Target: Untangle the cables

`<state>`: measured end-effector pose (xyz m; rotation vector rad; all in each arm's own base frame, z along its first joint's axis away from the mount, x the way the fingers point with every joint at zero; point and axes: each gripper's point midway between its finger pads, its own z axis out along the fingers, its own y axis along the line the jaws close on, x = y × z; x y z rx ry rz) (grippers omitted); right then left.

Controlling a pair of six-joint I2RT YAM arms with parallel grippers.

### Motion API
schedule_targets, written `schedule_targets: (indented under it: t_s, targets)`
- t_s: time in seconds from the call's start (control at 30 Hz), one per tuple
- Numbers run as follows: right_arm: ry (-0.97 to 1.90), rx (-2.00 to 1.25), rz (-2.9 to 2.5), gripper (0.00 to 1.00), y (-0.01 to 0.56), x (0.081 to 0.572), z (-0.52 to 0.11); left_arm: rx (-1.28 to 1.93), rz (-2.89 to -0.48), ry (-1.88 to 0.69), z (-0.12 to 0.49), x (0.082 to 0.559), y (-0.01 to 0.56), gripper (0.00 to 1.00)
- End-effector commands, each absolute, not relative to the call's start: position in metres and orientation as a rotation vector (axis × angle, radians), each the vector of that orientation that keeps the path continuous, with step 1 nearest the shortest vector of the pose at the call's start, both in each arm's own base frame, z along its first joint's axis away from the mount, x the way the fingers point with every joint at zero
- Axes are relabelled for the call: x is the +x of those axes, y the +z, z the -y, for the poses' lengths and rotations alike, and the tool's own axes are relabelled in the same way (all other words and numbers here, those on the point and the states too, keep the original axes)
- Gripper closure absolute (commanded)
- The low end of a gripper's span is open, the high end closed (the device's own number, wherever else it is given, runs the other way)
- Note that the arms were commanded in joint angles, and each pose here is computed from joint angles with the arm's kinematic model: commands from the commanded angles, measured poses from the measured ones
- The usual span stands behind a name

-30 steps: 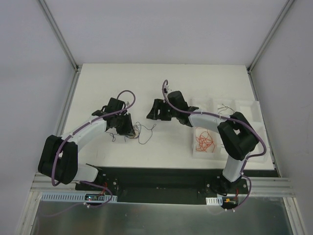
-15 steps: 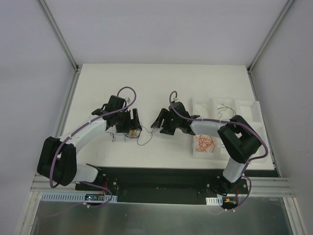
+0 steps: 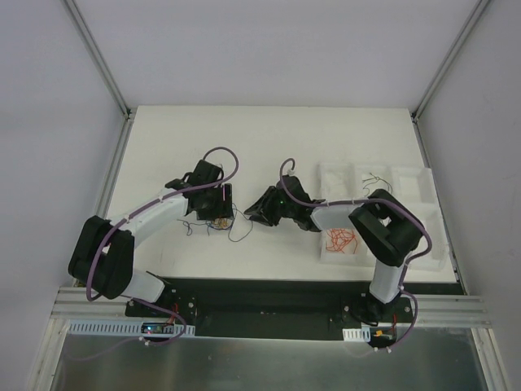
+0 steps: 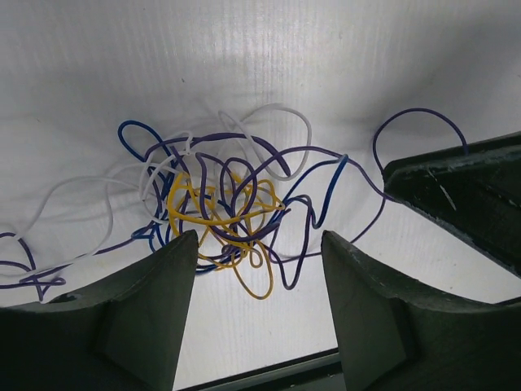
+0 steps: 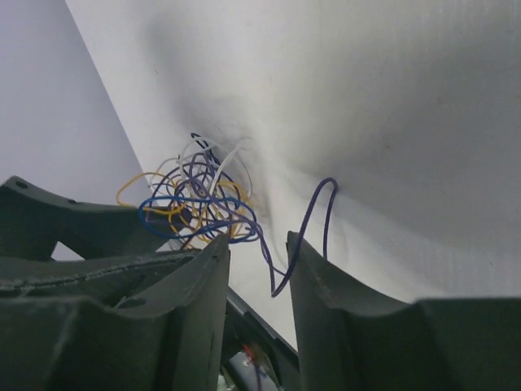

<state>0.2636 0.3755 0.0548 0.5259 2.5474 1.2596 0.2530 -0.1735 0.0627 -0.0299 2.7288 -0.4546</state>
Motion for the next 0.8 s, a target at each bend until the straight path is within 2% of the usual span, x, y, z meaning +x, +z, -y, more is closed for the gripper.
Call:
schedule_targets:
  t_s: [0.0,0.07,0.13,0.17,0.27,0.4,0.77]
  targets:
    - [1.418,0.676,-2.425,0.69,0.057,0.28,-0.391,-0.024,-2.705,-0.325,0.164,0.262,0.062,0.39]
    - [1.483,0.664,-2.301,0.84,0.064,0.292,-0.392,-0.054,-2.71,-0.285,0.162,0.268,0.057,0.38]
    - [1.539,0.624,-2.227,1.0,0.074,0.295,-0.392,-0.089,-2.712,-0.228,0.158,0.275,0.051,0.33]
    - [1.56,0.6,-2.187,0.99,0.082,0.294,-0.39,-0.105,-2.71,-0.204,0.157,0.279,0.048,0.29]
    - [1.593,0.552,-2.039,1.0,0.115,0.293,-0.375,-0.166,-2.688,-0.117,0.152,0.294,0.039,0.26]
    - [1.61,0.44,-1.921,1.0,0.169,0.286,-0.361,-0.288,-2.674,0.006,0.132,0.311,0.024,0.28]
    - [1.234,0.224,-1.642,1.0,0.362,0.274,-0.237,-0.568,-2.692,-0.222,0.107,0.3,0.006,0.32]
